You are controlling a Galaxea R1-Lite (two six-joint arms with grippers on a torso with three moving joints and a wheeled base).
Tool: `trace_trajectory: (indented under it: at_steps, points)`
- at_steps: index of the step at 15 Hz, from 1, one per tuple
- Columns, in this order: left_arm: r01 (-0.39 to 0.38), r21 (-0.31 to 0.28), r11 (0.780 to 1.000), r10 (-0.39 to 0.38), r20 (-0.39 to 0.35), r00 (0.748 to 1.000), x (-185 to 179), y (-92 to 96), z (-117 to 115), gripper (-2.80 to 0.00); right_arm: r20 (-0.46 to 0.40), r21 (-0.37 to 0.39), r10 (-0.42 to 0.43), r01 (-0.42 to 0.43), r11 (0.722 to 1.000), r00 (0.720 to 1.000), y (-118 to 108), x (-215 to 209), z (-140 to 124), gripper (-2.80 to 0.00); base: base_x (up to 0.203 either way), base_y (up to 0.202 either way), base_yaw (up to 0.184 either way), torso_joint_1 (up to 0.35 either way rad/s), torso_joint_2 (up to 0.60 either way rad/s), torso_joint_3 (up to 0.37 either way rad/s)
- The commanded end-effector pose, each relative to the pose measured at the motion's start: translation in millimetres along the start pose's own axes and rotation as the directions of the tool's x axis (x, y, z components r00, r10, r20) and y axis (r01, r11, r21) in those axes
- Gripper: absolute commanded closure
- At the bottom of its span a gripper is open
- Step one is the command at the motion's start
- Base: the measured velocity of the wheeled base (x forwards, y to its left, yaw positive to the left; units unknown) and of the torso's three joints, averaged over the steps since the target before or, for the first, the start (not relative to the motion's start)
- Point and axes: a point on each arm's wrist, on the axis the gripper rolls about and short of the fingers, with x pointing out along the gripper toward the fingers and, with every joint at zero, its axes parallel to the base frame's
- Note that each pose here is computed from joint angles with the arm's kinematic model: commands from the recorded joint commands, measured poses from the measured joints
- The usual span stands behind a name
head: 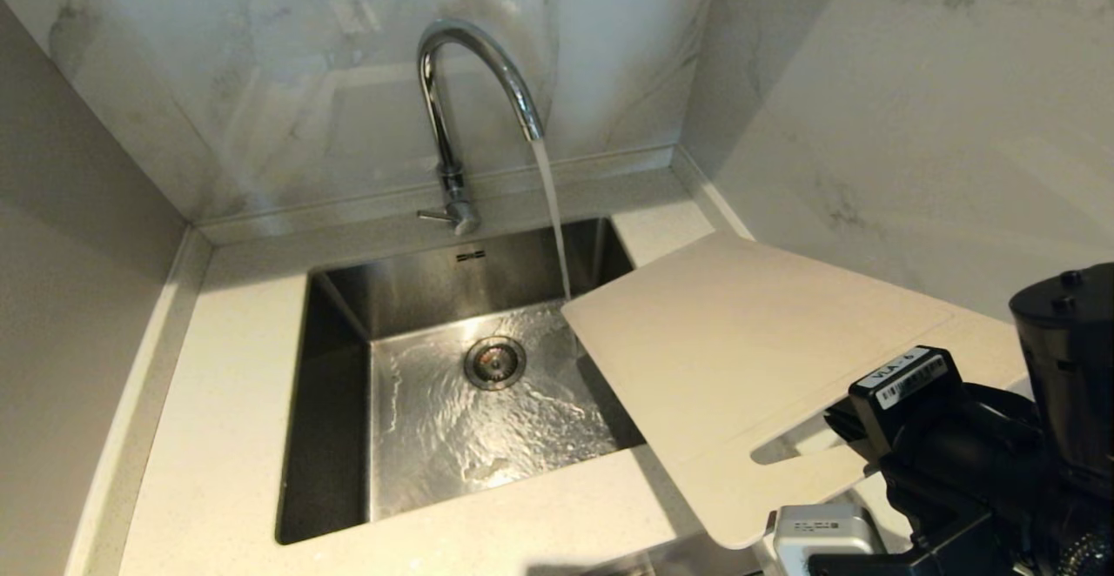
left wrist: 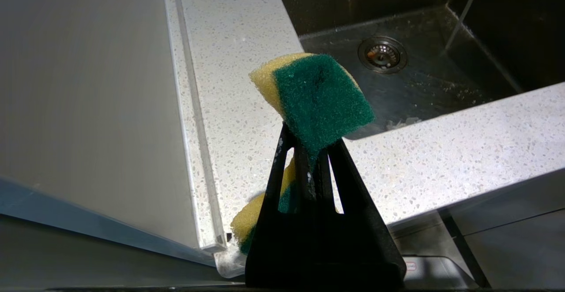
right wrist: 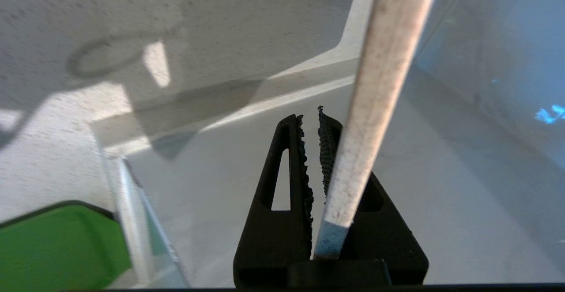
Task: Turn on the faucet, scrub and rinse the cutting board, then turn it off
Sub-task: Pick up the cutting board
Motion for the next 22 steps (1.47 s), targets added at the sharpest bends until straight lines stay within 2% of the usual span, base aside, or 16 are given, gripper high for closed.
trace_trajectory:
  at_steps: [1, 6, 8, 10, 14, 19, 22]
  points:
    - [0.0, 0.0, 1.0, 0.0, 0.001, 1.0, 0.0, 0.0, 0.1, 0.0, -0.002, -0.037, -0.012, 0.012, 0.999, 1.0, -3.1, -0.9, -0.8, 0.0, 0.0, 0.0, 0.0, 0.0, 0.0, 0.0]
    - [0.0, 0.0, 1.0, 0.0, 0.0, 1.0, 0.0, 0.0, 0.0, 0.0, 0.084, -0.068, -0.031, 0.037, 0.997, 0.996, -5.2, -1.3, 0.8, 0.0, 0.0, 0.0, 0.0, 0.0, 0.0, 0.0]
    - [0.0, 0.0, 1.0, 0.0, -0.001, 1.0, 0.1, 0.0, 0.0, 0.0, 0.116, -0.102, -0.073, 0.085, 0.991, 0.991, -8.9, -1.4, 1.2, 0.0, 0.0, 0.0, 0.0, 0.0, 0.0, 0.0]
    - [0.0, 0.0, 1.0, 0.0, -0.002, 1.0, 0.1, 0.0, 0.0, 0.0, 0.193, -0.132, -0.113, 0.14, 0.981, 0.975, -11.3, 0.8, 4.2, 0.0, 0.0, 0.0, 0.0, 0.0, 0.0, 0.0]
    - [0.0, -0.002, 1.0, 0.0, -0.002, 1.0, 0.1, 0.0, 0.0, 0.0, 0.319, -0.137, -0.13, 0.181, 0.974, 0.939, -9.1, 4.0, 9.3, 0.0, 0.0, 0.0, 0.0, 0.0, 0.0, 0.0]
    - [0.0, -0.002, 1.0, 0.0, -0.001, 1.0, 0.0, 0.0, 0.0, 0.0, 0.432, -0.256, -0.125, 0.255, 0.933, 0.893, -21.6, 19.5, 14.0, 0.0, 0.0, 0.0, 0.0, 0.0, 0.0, 0.0]
    - [0.0, -0.002, 1.0, 0.0, -0.002, 1.0, 0.1, 0.0, 0.0, 0.0, 0.462, -0.357, -0.157, 0.345, 0.868, 0.873, -42.7, 36.5, 4.2, 0.0, 0.0, 0.0, 0.0, 0.0, 0.0, 0.0]
